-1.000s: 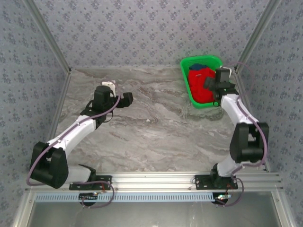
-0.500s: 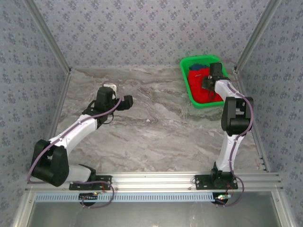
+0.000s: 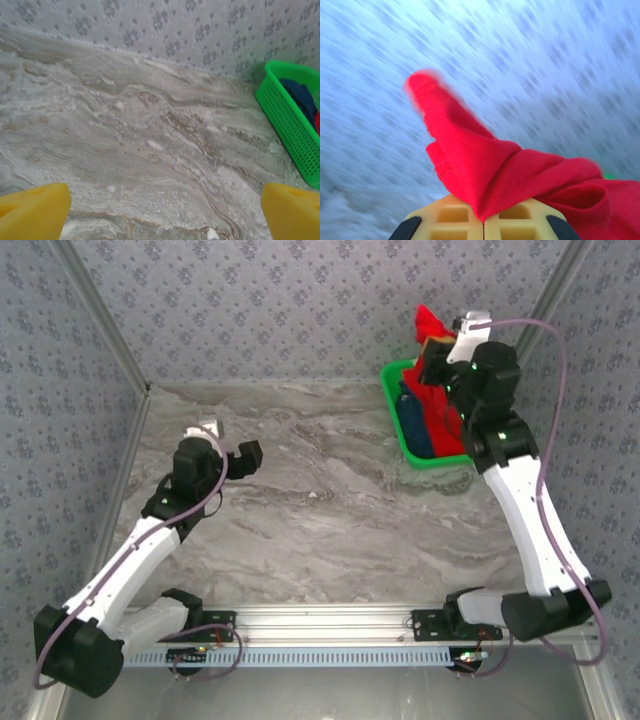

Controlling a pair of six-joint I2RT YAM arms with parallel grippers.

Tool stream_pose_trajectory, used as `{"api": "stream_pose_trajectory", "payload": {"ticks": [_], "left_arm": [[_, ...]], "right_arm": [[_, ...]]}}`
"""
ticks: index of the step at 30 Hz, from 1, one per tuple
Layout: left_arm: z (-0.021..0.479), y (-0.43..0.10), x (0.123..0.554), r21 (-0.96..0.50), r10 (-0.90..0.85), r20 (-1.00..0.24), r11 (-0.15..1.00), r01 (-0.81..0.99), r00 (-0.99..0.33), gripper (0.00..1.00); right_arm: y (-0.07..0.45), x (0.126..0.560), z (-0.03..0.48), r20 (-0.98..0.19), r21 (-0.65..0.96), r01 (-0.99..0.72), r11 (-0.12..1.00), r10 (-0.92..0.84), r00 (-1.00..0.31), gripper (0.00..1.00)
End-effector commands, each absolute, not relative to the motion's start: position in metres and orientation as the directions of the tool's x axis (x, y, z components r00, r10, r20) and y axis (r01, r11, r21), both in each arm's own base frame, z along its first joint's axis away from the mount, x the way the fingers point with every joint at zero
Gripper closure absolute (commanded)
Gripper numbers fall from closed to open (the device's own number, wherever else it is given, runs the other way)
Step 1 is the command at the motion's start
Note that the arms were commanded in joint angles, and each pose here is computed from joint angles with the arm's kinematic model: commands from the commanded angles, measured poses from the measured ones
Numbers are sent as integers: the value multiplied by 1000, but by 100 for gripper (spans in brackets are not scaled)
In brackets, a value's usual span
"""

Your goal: Fold the inside-out t-shirt

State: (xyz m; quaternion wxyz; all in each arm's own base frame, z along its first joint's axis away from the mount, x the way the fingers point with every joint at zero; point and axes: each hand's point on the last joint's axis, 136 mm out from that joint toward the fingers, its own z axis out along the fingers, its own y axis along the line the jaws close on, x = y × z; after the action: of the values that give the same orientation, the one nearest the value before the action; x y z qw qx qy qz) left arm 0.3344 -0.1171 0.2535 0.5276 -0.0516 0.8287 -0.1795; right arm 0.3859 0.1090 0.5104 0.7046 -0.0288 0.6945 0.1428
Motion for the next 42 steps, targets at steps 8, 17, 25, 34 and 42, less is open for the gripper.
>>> {"api": "stream_pose_trajectory", "payload": {"ticks": [8,17,25,34,42], "left_arm": [[254,-53,335,-406,-421,-811,905,-127,-406,2],[261,11,299,-400,-499,-815,852,-339,-293,2],[256,-32,306,-517,-526,-768,846,-131,-365,2],[180,-120,378,-455,-321,-676,890,33,-663,3],[131,-88,406,-424,-359,-591,900,-100,-723,8]], "right_arm": [[273,338,556,-995,33,-635,772,86,53,100],[369,384,430,-964,198,-720,665,-1,-265,100],[324,430,266,-789,173,-544,821,-215,-575,77],[204,407,199,-612,-21,-318,948,-264,-746,35],[122,425,154,-509,-235,-173,957,-272,-816,16]]}}
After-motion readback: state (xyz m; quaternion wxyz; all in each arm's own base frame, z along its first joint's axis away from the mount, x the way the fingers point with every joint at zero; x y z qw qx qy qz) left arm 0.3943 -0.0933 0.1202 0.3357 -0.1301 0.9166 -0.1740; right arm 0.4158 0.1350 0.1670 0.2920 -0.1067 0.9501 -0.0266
